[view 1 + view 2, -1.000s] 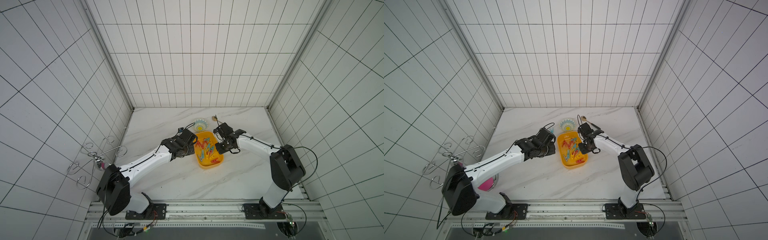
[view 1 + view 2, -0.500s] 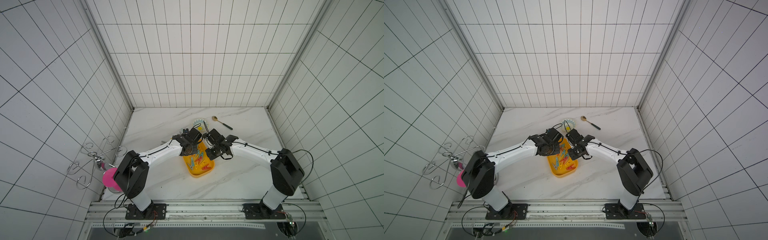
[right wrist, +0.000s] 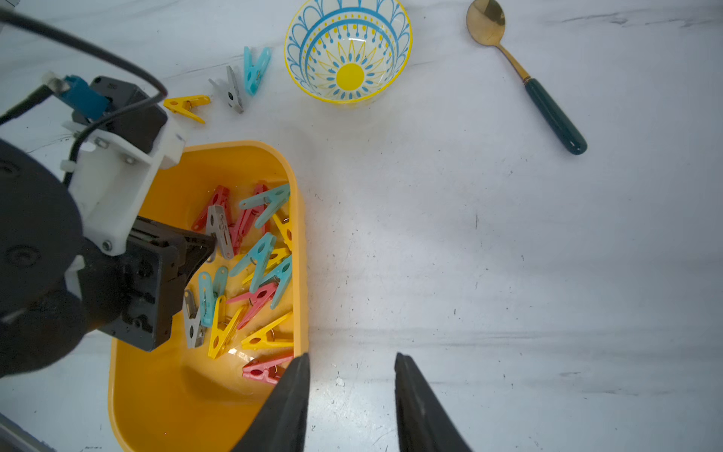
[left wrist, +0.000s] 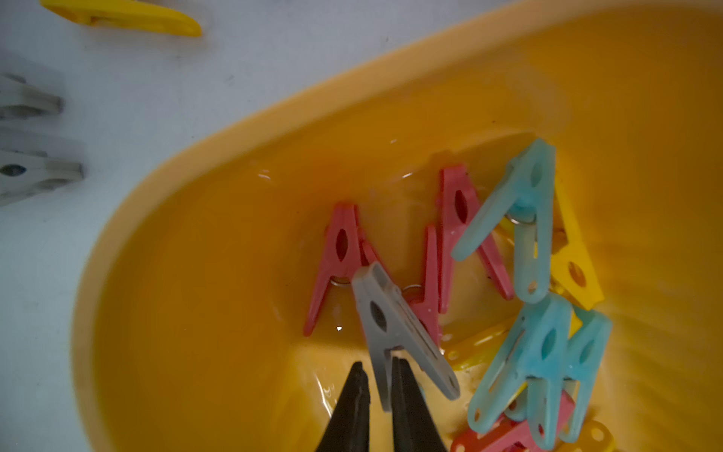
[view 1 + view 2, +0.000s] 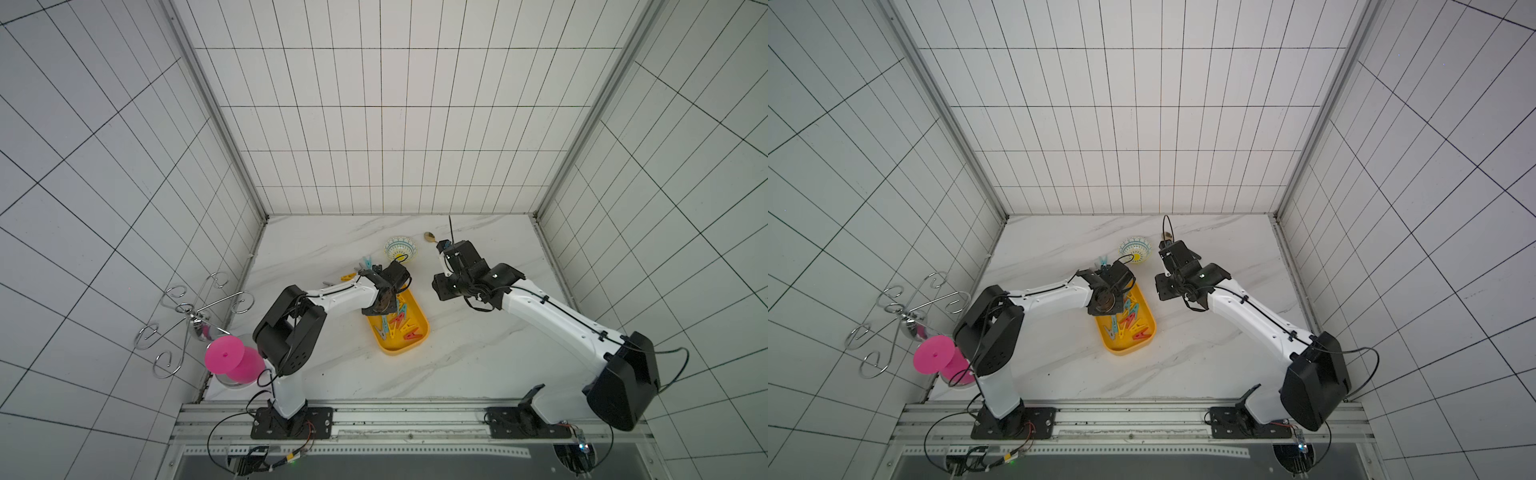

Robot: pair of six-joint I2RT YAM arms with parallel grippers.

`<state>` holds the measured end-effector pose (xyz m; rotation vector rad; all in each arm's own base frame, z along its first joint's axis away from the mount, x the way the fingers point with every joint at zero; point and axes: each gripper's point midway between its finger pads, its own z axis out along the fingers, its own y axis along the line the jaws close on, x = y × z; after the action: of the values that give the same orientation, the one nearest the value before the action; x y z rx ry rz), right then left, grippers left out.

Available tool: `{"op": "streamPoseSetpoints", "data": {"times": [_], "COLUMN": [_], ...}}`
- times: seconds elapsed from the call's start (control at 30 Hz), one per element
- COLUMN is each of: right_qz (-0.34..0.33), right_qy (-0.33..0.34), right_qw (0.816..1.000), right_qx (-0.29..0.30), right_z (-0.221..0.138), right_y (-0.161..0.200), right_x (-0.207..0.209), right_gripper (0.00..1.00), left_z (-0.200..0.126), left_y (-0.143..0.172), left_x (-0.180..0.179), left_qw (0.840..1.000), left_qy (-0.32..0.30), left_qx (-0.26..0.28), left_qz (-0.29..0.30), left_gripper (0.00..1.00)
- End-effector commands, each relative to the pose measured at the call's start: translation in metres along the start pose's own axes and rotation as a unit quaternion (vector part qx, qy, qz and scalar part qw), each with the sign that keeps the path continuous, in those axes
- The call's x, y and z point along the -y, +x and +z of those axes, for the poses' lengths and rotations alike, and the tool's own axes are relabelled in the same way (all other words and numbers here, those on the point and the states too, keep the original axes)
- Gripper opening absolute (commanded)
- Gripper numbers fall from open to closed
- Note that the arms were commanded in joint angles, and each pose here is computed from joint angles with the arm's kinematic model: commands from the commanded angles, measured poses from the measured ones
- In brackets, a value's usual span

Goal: Put the clothespins into the storage box
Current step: Place the clothespin in the storage box.

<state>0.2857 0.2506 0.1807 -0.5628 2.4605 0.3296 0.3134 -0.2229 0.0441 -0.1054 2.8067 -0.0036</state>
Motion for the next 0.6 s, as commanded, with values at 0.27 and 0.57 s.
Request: {"op": "streamPoseSetpoints", "data": {"times": [0.27, 0.57], "right_qz": [0.005, 0.001], "right_qy": [0.02, 0.008], "right_qw": [1.0, 0.999], "right_qx": [-0.024, -0.034], "right_z": [0.0, 0.003], "right_y": [0.018, 0.02], "right_x": [0.012, 0.007], "right_gripper": [0.4, 0.4], "left_z": [-0.064, -0.064], "left_y": [-0.041, -0.056], "left_x": [-0.018, -0.107], "left_qw": [0.997, 0.986], "left_qy": [0.019, -0.023], "left_qx": [0.072, 0.089], "left_qz": [-0.018, -0.137], "left_gripper": [0.29, 0.43]}}
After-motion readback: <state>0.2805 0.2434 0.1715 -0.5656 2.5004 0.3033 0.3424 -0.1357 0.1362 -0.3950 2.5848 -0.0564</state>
